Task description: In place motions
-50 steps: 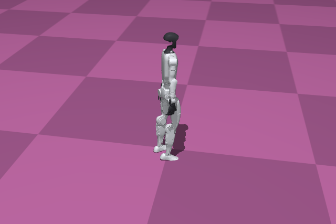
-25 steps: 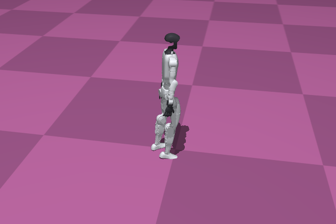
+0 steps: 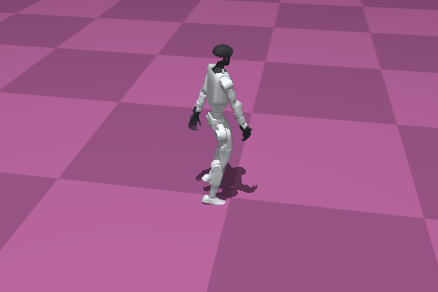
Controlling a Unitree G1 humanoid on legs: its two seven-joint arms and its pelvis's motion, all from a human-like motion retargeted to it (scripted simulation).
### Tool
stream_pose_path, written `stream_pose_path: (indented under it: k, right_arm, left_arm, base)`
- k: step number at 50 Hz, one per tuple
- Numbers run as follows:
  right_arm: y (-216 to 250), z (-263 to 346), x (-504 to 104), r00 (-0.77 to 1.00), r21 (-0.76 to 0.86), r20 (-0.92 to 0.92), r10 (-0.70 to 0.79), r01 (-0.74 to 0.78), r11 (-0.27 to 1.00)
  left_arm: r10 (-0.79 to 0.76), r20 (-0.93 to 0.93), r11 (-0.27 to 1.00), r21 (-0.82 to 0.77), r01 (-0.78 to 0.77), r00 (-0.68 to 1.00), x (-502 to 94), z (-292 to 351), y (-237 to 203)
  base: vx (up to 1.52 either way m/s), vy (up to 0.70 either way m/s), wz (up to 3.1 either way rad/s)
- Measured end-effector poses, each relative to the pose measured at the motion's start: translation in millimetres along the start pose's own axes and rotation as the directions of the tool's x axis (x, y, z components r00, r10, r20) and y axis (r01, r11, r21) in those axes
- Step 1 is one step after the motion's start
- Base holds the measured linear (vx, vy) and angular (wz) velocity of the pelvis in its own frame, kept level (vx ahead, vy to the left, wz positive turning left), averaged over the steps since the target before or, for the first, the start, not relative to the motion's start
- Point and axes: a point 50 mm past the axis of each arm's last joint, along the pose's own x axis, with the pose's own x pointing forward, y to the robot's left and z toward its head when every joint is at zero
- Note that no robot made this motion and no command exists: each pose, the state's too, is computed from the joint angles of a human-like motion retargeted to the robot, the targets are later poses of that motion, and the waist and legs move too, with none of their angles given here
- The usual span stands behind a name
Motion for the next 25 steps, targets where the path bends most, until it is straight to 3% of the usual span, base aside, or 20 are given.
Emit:
stream_pose_path:
  k: [10, 18, 25]
  right_arm:
    - [16.4, -69.3, -10.5, 0.985, 0.035, -0.167, 0.036, -0.03, 0.999]
    - [26.9, -156.5, -43.8, 0.935, 0.202, -0.354, -0.01, 0.087, 0.975]
    - [30.7, -222.5, -88.2, 0.825, 0.276, -0.565, -0.01, 0.2, 0.94]
  left_arm:
    - [0.053, 0.076, 0.999, -0.01, -0.052, 0.996, -2.3, 24.3, 0.8]
    - [0.135, 0.33, 0.97, 0.15, -0.193, 0.934, -27.4, 125.6, -14.8]
    - [-0.113, 0.64, 0.973, 0.227, -0.047, 0.76, -81.3, 231.7, -74.9]
  base:
    - [0.16, -0.18, 0.11]
    - [0.13, -0.26, 0.32]
    - [-0.05, -0.12, 0.2]
